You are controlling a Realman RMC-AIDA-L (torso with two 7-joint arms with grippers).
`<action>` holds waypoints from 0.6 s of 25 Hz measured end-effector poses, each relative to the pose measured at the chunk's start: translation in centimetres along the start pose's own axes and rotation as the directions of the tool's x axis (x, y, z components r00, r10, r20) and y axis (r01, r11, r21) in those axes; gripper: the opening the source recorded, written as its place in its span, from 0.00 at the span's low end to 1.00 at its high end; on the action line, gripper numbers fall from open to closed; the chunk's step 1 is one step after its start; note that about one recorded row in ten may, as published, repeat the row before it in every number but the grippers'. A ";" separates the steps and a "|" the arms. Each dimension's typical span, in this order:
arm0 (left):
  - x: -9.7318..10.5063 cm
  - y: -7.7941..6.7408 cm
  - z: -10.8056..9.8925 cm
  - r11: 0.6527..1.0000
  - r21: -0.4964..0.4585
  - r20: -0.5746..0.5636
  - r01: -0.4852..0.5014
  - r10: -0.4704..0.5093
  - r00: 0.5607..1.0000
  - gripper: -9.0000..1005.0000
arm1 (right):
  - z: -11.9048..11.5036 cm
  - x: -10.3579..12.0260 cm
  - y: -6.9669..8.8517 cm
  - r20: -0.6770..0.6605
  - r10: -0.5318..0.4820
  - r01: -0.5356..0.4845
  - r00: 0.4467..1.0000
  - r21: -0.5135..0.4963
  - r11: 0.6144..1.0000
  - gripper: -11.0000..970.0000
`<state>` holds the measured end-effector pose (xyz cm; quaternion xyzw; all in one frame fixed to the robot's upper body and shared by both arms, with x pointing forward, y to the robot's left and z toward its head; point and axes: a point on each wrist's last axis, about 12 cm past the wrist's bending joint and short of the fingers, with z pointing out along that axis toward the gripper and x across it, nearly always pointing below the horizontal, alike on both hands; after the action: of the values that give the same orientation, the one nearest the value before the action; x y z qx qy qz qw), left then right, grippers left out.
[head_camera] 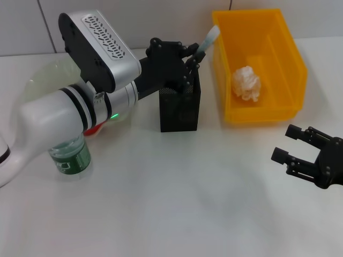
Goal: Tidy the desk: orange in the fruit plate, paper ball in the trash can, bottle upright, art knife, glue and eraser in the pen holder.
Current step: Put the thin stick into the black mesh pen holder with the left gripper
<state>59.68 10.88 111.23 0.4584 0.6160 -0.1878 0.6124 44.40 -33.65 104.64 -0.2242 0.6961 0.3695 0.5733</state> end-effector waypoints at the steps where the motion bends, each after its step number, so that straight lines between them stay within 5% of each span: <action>1: 0.0 0.0 0.0 1.000 -0.001 -0.001 0.004 -0.004 1.000 0.19 | 0.0 0.0 0.0 0.000 0.000 0.000 1.000 0.000 1.000 0.84; 15: 0.1 -0.2 0.1 0.998 -0.020 -0.003 0.060 -0.060 0.998 0.28 | -0.1 0.1 0.1 -0.004 0.003 -0.003 1.000 0.003 1.000 0.84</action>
<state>59.55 10.77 111.02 0.4340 0.6324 -0.1992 0.6100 44.27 -33.68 104.54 -0.2232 0.6980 0.3688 0.5718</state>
